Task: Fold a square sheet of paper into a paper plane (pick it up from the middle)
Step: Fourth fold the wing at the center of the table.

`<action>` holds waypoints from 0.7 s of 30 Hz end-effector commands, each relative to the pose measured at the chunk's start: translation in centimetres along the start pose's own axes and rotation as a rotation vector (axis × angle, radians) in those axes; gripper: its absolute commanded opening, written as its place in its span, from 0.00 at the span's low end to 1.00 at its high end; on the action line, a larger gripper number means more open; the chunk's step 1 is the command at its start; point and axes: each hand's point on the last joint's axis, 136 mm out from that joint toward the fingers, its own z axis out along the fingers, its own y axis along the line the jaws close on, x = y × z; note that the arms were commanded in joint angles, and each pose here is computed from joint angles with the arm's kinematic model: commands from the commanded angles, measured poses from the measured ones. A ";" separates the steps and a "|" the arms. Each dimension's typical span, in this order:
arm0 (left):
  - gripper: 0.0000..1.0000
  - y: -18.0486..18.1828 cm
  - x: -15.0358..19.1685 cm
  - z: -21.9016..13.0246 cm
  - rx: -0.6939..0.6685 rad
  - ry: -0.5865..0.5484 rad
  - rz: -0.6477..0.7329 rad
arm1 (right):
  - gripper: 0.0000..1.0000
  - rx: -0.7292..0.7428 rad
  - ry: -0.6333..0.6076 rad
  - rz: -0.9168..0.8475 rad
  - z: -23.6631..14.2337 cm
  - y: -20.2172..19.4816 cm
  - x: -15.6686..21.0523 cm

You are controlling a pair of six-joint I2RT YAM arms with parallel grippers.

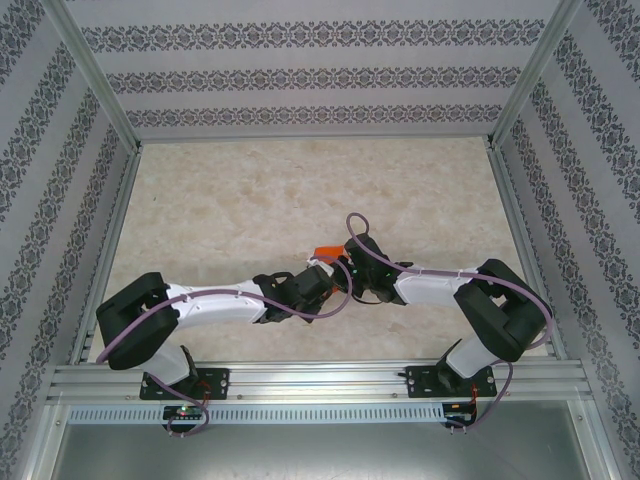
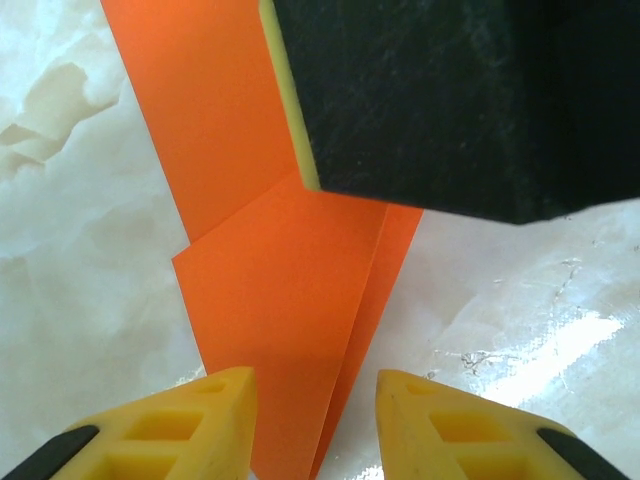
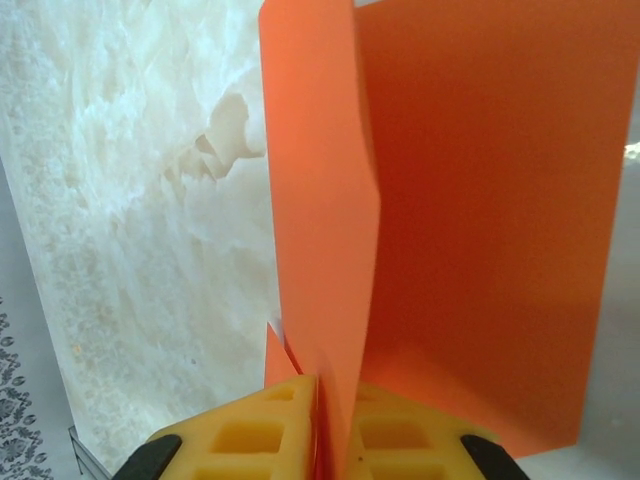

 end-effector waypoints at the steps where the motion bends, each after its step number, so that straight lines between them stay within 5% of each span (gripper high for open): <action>1: 0.37 -1.2 -0.1 0.5 0.006 -0.012 0.008 | 0.12 -0.035 -0.017 0.000 0.0 1.3 -0.7; 8: 0.35 -0.1 0.9 1.0 -0.046 0.009 0.000 | 0.13 -0.033 -0.017 0.004 0.2 1.2 -0.8; 21: 0.46 -0.1 0.5 -0.5 0.009 -0.079 -0.031 | 0.12 -0.051 -0.029 0.011 0.1 1.5 -1.1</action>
